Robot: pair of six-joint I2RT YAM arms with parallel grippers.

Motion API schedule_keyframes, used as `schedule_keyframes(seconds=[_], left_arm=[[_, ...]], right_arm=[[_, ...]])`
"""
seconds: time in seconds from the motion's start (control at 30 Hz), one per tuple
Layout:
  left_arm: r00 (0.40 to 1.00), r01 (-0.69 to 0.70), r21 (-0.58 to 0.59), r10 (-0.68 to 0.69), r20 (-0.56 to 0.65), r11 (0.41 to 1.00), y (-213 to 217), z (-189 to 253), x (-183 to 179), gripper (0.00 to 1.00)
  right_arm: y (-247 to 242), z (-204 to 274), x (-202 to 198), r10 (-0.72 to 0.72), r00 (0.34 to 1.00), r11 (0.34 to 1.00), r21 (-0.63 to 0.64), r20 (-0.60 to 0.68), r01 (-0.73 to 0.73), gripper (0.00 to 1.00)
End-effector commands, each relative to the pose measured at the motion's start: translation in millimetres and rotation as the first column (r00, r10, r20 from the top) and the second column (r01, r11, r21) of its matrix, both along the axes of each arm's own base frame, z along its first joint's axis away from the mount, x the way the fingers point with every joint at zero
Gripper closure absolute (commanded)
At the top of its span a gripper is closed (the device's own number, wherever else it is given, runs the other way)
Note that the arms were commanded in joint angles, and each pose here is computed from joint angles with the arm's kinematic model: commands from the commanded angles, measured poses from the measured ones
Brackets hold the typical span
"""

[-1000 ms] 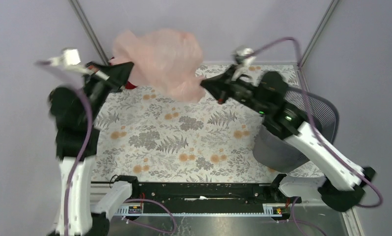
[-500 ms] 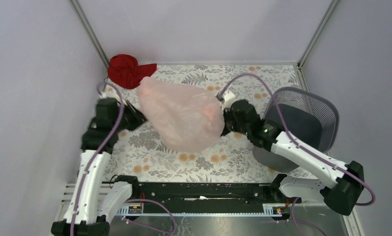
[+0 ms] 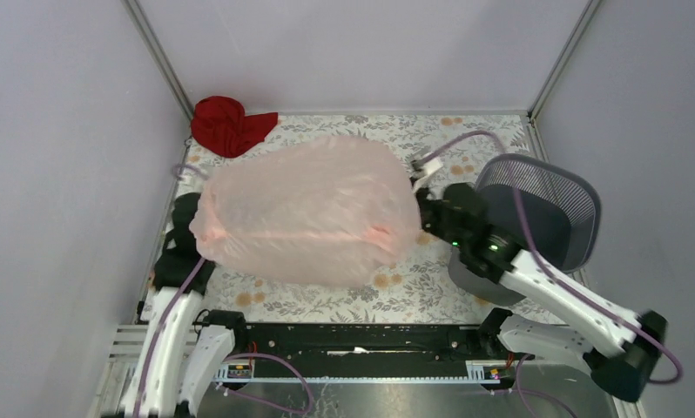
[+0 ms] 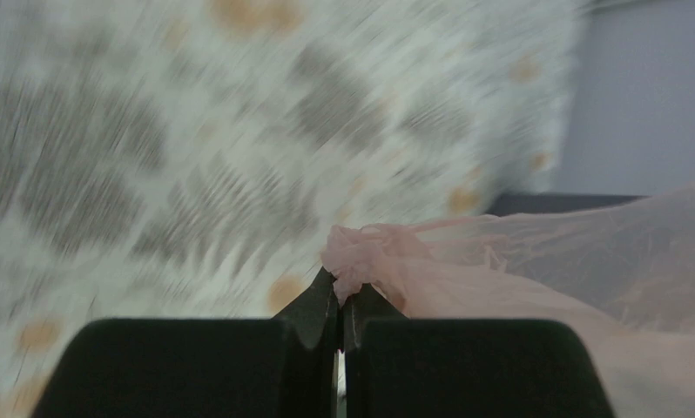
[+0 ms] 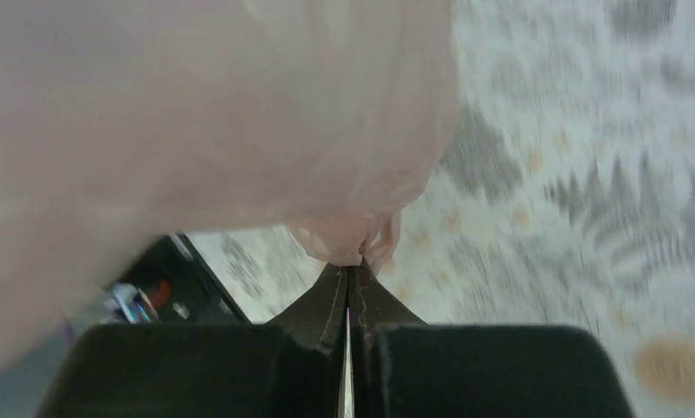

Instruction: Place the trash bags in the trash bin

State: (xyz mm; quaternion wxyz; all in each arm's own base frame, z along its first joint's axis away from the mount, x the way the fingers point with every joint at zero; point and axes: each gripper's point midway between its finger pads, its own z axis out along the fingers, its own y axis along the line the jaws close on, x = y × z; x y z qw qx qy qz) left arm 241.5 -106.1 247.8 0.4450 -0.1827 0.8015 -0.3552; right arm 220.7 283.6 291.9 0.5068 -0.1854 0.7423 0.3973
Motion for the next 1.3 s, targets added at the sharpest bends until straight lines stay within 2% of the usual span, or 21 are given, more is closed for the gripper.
schedule_keyframes(seconds=[0.0, 0.1, 0.2, 0.27, 0.37, 0.47, 0.53, 0.63, 0.83, 0.93, 1.07, 1.13, 1.2, 1.27], left_arm=[[0.996, 0.041, 0.01, -0.04, -0.076, 0.999, -4.0, -8.4, -7.8, 1.0], [0.998, 0.018, 0.022, -0.019, 0.067, 1.0, -0.1, 48.3, -0.6, 1.0], [0.994, -0.006, 0.028, 0.003, 0.111, 1.0, 3.5, 68.4, 2.9, 1.0], [0.998, -0.03, 0.036, 0.028, 0.063, 0.999, 7.3, 51.3, 3.3, 1.0], [0.995, -0.049, 0.063, 0.054, -0.082, 0.997, 12.3, -2.3, -4.0, 1.0], [0.986, -0.057, 0.105, 0.073, -0.151, 0.993, 18.3, -31.1, -10.9, 1.0], [0.987, -0.069, 0.133, 0.087, -0.136, 0.989, 22.7, -29.1, -9.3, 1.0], [0.995, -0.072, 0.148, 0.082, -0.063, 0.986, 24.1, -1.4, 0.2, 1.0], [0.989, -0.025, 0.086, 0.012, 0.146, 0.996, 8.9, 86.6, 22.7, 1.0], [0.966, 0.008, 0.052, -0.021, 0.257, 0.999, 0.7, 127.3, 30.1, 1.0], [0.918, 0.08, 0.013, -0.078, 0.388, 0.997, -12.0, 170.4, 26.5, 1.0], [0.912, 0.074, 0.005, -0.069, 0.405, 0.997, -11.2, 167.2, 25.4, 1.0], [0.931, 0.054, 0.003, -0.052, 0.362, 0.999, -8.6, 140.7, 28.0, 1.0], [0.957, 0.059, 0.008, -0.059, 0.284, 0.998, -9.3, 105.7, 29.9, 1.0]], right_arm=[[-13.7, -10.4, -0.9, -0.046, 0.998, 0.997, -0.063, -0.038, 0.044, 1.0], [-18.1, -3.1, 2.1, -0.068, 0.998, 0.995, -0.075, -0.016, 0.066, 1.0], [-14.1, -30.2, 3.8, -0.067, 0.994, 0.989, -0.138, -0.082, 0.055, 1.0], [-11.1, -53.2, 5.9, -0.079, 0.987, 0.982, -0.181, -0.138, 0.054, 1.0], [-4.8, -67.2, 7.2, -0.069, 0.982, 0.98, -0.198, -0.175, 0.034, 1.0], [-3.6, -61.5, 12.0, -0.07, 0.987, 0.978, -0.207, -0.145, 0.039, 1.0], [-9.1, -53.4, 21.7, -0.104, 0.99, 0.968, -0.237, -0.095, 0.08, 1.0], [-12.3, -40.0, 34.9, -0.125, 0.992, 0.953, -0.28, -0.02, 0.115, 1.0], [-11.0, -12.0, 67.1, -0.167, 0.98, 0.915, -0.354, 0.109, 0.195, 1.0], [-11.1, 11.4, 81.5, -0.198, 0.966, 0.898, -0.364, 0.167, 0.247, 1.0], [-10.7, 42.0, 79.3, -0.175, 0.964, 0.909, -0.344, 0.198, 0.236, 1.0], [-14.3, 39.1, 73.5, -0.161, 0.963, 0.915, -0.332, 0.217, 0.228, 0.97], [-23.2, 13.3, 68.0, -0.167, 0.964, 0.905, -0.357, 0.205, 0.233, 0.94], [-27.6, -1.6, 61.4, -0.169, 0.971, 0.901, -0.374, 0.166, 0.221, 0.96]])
